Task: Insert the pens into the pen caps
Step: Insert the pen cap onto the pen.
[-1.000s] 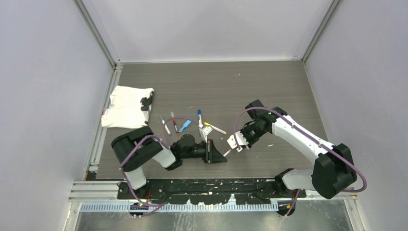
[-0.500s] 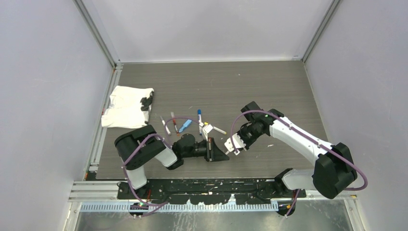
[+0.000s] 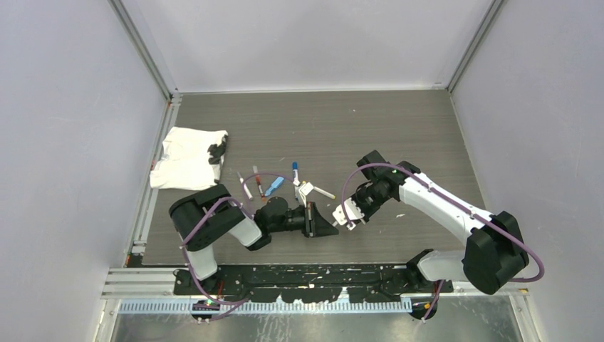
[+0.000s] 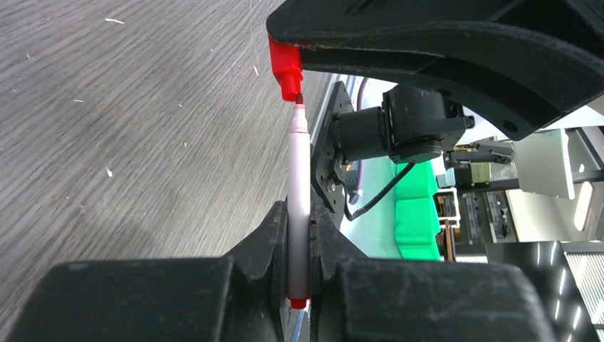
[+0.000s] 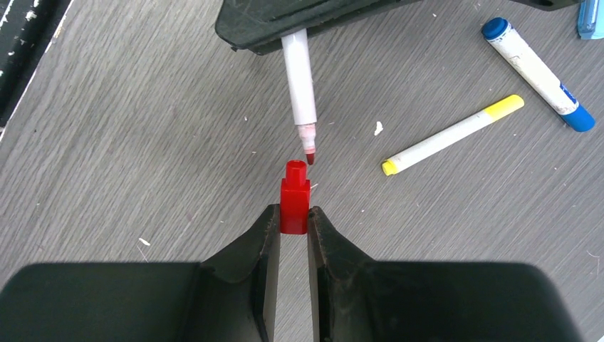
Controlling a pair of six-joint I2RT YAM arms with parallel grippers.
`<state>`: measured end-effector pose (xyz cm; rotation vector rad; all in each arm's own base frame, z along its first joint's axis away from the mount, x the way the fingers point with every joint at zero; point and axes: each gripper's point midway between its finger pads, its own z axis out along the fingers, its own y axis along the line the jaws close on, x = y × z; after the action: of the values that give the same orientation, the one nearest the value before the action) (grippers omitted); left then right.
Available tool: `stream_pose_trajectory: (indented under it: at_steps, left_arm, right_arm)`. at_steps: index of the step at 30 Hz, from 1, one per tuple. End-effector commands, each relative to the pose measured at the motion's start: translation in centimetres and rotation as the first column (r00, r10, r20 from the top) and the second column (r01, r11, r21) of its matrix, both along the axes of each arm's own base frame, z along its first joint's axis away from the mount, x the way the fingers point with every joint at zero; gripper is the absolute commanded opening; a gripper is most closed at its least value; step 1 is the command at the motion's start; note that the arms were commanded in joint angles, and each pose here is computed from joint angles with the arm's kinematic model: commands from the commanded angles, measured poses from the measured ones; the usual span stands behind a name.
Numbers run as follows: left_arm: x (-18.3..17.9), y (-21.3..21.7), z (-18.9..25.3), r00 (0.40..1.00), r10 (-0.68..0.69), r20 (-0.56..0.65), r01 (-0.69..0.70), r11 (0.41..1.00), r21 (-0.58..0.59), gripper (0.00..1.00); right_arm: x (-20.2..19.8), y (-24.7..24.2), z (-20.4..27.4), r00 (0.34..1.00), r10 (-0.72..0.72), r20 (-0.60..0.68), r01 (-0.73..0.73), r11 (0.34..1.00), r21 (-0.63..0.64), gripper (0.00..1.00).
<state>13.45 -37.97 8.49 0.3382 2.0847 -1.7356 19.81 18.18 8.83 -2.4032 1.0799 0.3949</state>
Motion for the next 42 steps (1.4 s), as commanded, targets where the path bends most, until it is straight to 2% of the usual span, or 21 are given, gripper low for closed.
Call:
stream_pose_trajectory:
  at_steps: [1, 18, 42]
  left_arm:
    - [0.6, -0.1, 1.4, 0.999, 0.022, 0.039, -0.02, 0.999, -0.047, 0.01]
    - [0.5, -0.4, 1.3, 1.0, 0.002, 0.024, -0.001, 0.999, -0.053, 0.01]
    - [0.5, -0.6, 1.3, 1.0, 0.001, 0.022, 0.0, 0.999, -0.053, 0.01]
  right_arm:
    - [-0.3, 0.6, 1.3, 1.0, 0.026, 0.015, -0.027, 0.999, 0.039, 0.01]
    - [0.9, 0.6, 1.3, 0.998, -0.035, 0.045, 0.033, 0.999, 0.038, 0.01]
    - [-0.6, 1.0, 1.3, 0.999, 0.039, 0.011, -0.04, 0.997, 0.064, 0.01]
